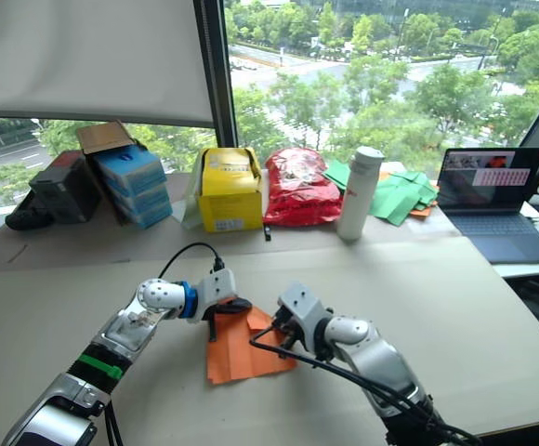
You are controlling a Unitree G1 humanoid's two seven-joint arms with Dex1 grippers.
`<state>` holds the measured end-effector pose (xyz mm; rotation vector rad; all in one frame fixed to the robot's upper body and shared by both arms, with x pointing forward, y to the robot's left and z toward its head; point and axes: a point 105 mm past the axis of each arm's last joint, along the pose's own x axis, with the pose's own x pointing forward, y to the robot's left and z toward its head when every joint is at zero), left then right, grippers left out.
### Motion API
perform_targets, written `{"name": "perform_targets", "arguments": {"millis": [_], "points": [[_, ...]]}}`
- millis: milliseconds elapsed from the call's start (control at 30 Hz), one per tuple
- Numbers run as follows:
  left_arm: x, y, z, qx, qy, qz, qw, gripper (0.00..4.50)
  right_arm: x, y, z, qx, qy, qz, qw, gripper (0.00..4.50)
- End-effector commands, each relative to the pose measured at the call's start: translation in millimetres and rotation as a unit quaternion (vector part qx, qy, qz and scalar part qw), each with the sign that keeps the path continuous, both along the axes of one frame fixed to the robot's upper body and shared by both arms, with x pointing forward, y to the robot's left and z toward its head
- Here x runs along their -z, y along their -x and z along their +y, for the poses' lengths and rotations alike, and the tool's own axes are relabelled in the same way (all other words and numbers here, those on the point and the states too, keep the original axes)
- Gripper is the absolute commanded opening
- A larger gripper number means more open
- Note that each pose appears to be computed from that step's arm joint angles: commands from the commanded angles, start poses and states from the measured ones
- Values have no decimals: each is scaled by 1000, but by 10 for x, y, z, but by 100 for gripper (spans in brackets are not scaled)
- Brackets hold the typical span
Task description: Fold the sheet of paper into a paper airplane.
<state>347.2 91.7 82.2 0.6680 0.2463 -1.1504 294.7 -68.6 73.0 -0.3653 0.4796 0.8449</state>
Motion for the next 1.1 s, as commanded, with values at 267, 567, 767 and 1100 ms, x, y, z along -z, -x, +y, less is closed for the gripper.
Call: {"name": "perform_targets", "arguments": {"millis": [267,567,767,1100], "points": [[58,-14,40,-4,-15,6,1000,0,-319,-13,-17,18,-75,-26,997,3],[38,-26,34,-5,-12,1,1000,0,-570,-115,220,-63,-83,-88,991,3],[-15,-39,71,-18,-7,-9,1000,0,-272,-167,394,-98,-41,-70,992,3],[-371,-31,353,-122,110,-6,986,0,201,-134,310,-99,30,-31,994,3]]}}
